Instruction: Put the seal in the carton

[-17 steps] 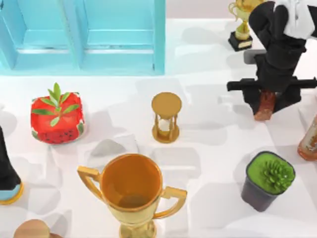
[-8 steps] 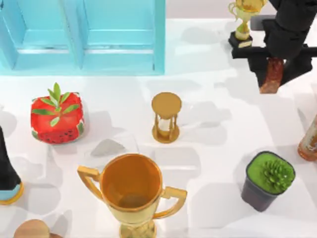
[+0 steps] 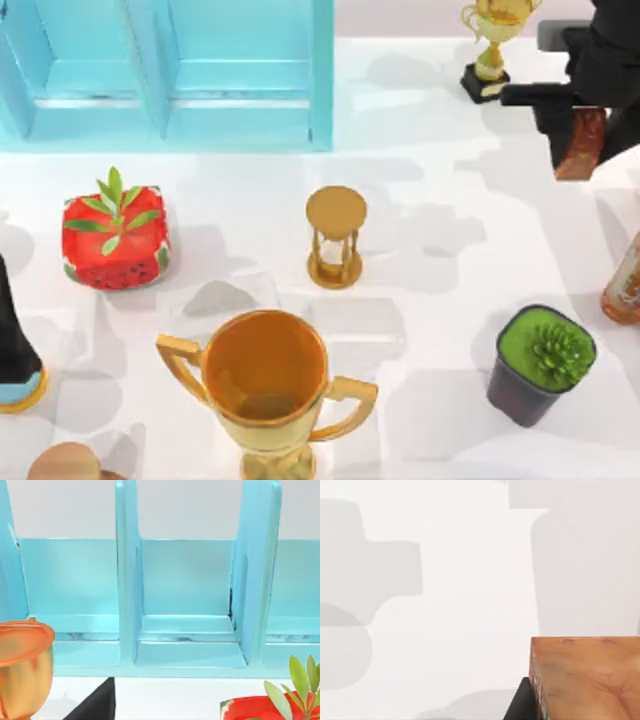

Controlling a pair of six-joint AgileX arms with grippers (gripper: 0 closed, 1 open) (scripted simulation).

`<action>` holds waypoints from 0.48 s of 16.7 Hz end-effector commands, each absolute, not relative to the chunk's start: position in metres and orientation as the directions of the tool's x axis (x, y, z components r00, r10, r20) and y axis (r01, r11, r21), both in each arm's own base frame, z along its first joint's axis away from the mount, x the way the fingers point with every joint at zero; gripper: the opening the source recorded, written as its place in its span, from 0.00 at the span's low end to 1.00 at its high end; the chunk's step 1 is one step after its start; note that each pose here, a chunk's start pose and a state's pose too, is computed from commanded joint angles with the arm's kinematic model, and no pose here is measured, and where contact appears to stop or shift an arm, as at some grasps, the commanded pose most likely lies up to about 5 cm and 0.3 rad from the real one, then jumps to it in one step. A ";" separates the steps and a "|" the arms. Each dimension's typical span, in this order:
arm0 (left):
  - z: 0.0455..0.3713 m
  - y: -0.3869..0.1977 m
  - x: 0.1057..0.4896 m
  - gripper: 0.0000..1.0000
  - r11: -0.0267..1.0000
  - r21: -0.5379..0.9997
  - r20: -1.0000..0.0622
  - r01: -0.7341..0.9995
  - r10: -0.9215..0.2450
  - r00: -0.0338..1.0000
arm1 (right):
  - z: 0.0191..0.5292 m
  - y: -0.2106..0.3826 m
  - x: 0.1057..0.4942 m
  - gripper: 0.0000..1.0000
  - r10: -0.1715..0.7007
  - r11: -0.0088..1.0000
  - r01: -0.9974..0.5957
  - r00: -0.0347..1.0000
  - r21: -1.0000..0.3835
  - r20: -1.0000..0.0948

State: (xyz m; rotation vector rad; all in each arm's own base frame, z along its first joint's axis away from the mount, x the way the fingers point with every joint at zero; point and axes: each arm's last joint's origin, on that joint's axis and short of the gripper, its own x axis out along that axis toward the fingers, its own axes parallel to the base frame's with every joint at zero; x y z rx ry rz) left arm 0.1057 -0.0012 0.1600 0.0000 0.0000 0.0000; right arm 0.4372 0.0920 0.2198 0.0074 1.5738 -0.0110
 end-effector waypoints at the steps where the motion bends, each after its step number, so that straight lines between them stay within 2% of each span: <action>1: 0.160 -0.001 0.106 1.00 1.000 0.000 0.000 0.000 0.000 1.000 | 0.221 0.086 0.437 0.00 -0.002 1.000 0.012 -0.003 -0.002 -1.000; 5: 0.160 -0.001 0.106 1.00 1.000 0.000 0.000 0.000 0.000 1.000 | 0.236 0.020 0.425 0.00 -0.001 1.000 0.012 0.002 -0.001 -1.000; 8: 0.160 -0.001 0.106 1.00 1.000 0.000 0.000 0.000 0.000 1.000 | 0.247 -0.054 0.397 0.00 0.000 1.000 0.009 -0.006 0.000 -1.000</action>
